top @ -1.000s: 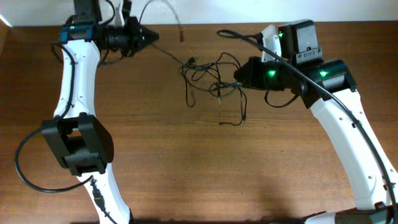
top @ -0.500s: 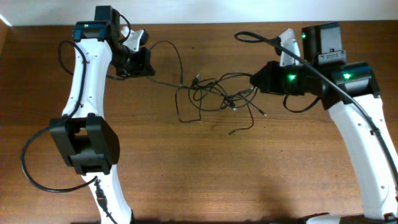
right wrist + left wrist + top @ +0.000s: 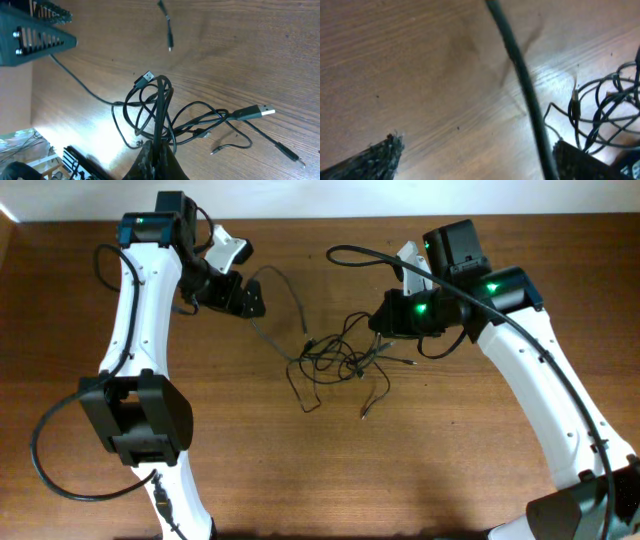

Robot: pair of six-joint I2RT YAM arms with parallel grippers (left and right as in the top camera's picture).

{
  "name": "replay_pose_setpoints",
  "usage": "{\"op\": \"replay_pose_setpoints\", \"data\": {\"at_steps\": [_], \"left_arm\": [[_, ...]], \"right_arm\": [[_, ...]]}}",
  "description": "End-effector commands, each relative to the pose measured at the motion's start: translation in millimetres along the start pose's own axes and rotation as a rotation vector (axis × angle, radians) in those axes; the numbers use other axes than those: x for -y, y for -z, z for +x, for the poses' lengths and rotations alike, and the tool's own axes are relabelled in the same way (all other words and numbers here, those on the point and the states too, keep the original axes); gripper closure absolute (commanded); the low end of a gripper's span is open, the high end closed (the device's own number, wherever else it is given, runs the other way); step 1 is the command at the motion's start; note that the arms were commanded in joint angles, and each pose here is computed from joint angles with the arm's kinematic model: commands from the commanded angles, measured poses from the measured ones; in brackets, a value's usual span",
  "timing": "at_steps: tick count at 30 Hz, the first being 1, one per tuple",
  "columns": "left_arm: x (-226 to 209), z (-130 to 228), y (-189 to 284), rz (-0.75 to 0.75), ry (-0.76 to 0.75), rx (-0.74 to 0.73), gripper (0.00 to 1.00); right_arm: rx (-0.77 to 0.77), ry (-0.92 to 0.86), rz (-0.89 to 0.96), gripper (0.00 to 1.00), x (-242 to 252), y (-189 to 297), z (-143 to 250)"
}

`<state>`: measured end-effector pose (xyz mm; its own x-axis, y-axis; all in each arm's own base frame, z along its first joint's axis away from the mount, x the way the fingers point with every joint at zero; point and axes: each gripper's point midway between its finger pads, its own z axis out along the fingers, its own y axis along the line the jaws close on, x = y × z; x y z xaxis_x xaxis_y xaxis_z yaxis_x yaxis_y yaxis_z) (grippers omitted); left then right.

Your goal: Untangle cables

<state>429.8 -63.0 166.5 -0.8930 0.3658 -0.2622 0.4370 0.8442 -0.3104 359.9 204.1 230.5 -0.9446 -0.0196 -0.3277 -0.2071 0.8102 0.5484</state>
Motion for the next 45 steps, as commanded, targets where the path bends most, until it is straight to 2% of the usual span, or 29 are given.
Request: {"op": "replay_pose_setpoints", "data": {"at_steps": [1,2,5,7,9,10,13,16,20,24,28,31,34,37,45], "left_arm": [[32,3,16,0.118,-0.316,0.047,0.00],[46,-2,19,0.192,-0.369,0.096,0.00],[68,-16,27,0.317,-0.379,0.207,0.02],[84,-27,36,0.403,-0.389,0.287,0.10],[86,-29,37,0.415,-0.392,0.303,0.24],[86,-28,37,0.419,-0.382,0.295,0.27],[94,-28,35,0.440,-0.355,0.282,0.29],[117,-32,20,0.468,-0.407,0.254,0.30],[142,-40,-19,0.521,-0.356,0.177,0.38],[162,-40,-48,0.579,-0.369,0.127,0.37],[165,-43,-49,0.603,-0.373,0.146,0.37],[174,-49,-46,0.676,-0.369,0.184,0.37],[184,-56,-54,0.827,-0.328,0.222,0.38],[192,-64,-57,0.950,-0.312,0.274,0.39],[233,-80,-70,0.994,-0.530,0.374,0.51]], "right_arm": [[-0.002,0.010,-0.006,0.96,-3,-2,0],[-0.004,0.009,-0.006,0.96,-3,-2,0],[-0.010,0.006,-0.004,0.96,-2,-2,2],[-0.009,0.006,-0.004,0.96,-2,-2,2],[-0.009,0.006,-0.004,0.96,-2,-2,2],[-0.010,0.006,-0.004,0.96,-2,-2,2],[-0.009,0.006,-0.005,0.96,-2,-2,2],[-0.010,-0.001,-0.008,0.96,-3,-2,2],[-0.012,-0.011,-0.021,0.96,-4,-1,2],[0.014,-0.016,-0.105,0.96,-15,3,-8],[0.072,-0.079,-0.233,0.96,-16,21,-31],[0.137,-0.112,-0.335,0.96,-19,39,-53],[0.183,-0.101,-0.421,0.96,-29,51,-69],[0.182,-0.112,-0.423,0.96,-29,51,-69],[0.171,-0.107,-0.443,0.96,-32,52,-67]]}}
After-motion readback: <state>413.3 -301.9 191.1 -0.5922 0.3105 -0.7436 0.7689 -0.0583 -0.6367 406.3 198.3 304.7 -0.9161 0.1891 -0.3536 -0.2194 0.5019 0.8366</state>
